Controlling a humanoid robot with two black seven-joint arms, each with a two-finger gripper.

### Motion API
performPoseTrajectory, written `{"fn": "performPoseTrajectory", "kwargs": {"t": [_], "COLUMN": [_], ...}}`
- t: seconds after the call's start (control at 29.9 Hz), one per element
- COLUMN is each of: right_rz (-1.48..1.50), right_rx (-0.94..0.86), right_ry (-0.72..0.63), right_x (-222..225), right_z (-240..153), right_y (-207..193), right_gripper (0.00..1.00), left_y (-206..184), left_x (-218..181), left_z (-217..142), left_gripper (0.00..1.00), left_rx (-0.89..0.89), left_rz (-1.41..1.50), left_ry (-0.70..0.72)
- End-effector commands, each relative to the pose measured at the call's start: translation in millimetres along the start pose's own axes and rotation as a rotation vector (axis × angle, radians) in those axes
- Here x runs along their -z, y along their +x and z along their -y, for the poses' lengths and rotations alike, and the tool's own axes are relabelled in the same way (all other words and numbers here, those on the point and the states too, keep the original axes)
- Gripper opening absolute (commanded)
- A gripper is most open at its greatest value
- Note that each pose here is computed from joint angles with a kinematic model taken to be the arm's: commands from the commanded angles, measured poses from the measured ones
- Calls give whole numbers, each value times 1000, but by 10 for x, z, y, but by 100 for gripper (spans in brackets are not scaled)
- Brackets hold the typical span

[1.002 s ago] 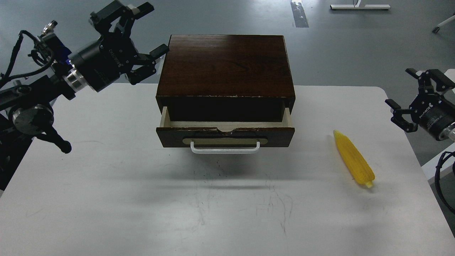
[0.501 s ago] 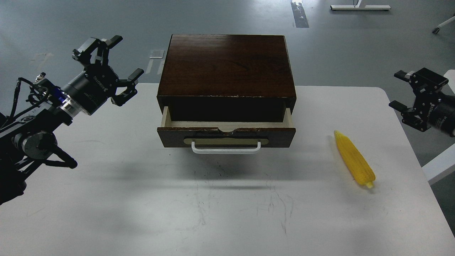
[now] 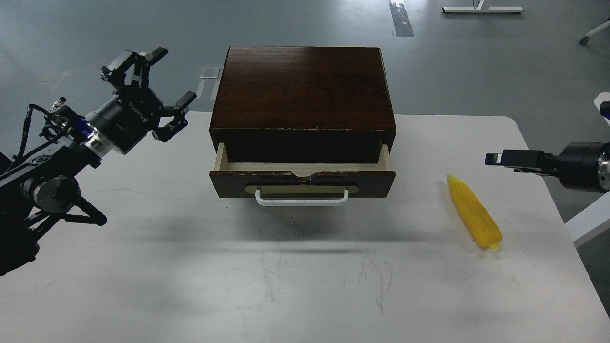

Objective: Put corn in drawer with both arms
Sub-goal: 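Reach the right gripper down to the yellow corn cob and grasp it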

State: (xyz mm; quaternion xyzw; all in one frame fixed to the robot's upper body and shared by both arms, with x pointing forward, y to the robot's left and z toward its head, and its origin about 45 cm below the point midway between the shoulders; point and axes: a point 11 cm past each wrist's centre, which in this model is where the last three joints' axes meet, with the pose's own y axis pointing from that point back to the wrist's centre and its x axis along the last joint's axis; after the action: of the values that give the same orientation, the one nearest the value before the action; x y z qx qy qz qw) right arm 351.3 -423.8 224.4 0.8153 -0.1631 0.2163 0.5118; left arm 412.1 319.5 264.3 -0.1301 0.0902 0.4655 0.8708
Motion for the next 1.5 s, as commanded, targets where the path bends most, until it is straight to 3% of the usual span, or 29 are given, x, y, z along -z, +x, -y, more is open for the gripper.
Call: {"fn": "performPoseTrajectory", "kwargs": {"t": [0.0,0.67,0.84,0.97,1.04,1.1,1.14,1.2,1.4,1.47], "right_rz": [-70,-94,-104,-116,-116,-118,-118,-120,-130,-157], "right_rx": [102,186,204,224,227,228,228,227,213,175], "right_ry": [-34,-93,-98,-120,-128,-126,-126,-126,-119,-105], "right_x": [-24,-139,-125,-162,-182,-171,-171,-168,-120,-12], "right_z": [134,459,537,577,586,597,597,595,590,542], "right_y": [-205,-335,-351,-368,-370,-371,-371,-361,-282,-73], "right_gripper": [100,96,88,77,66,44,44,20,15,15], "left_y": [-9,-5,4,2,2,-7,-7,-3,-4,-4], "left_x": [2,-44,-54,-51,-52,-52,-52,-56,-56,-55], "left_z": [3,3,-4,-4,-4,0,0,-4,-4,-4], "left_gripper": [98,98,98,98,98,98,98,98,98,98], "left_rx": [3,4,3,4,4,7,7,6,6,7], "left_rz": [0,6,9,11,11,10,10,11,12,14], "left_ry": [2,-5,-6,-3,-4,-5,-5,-5,-4,-3]}}
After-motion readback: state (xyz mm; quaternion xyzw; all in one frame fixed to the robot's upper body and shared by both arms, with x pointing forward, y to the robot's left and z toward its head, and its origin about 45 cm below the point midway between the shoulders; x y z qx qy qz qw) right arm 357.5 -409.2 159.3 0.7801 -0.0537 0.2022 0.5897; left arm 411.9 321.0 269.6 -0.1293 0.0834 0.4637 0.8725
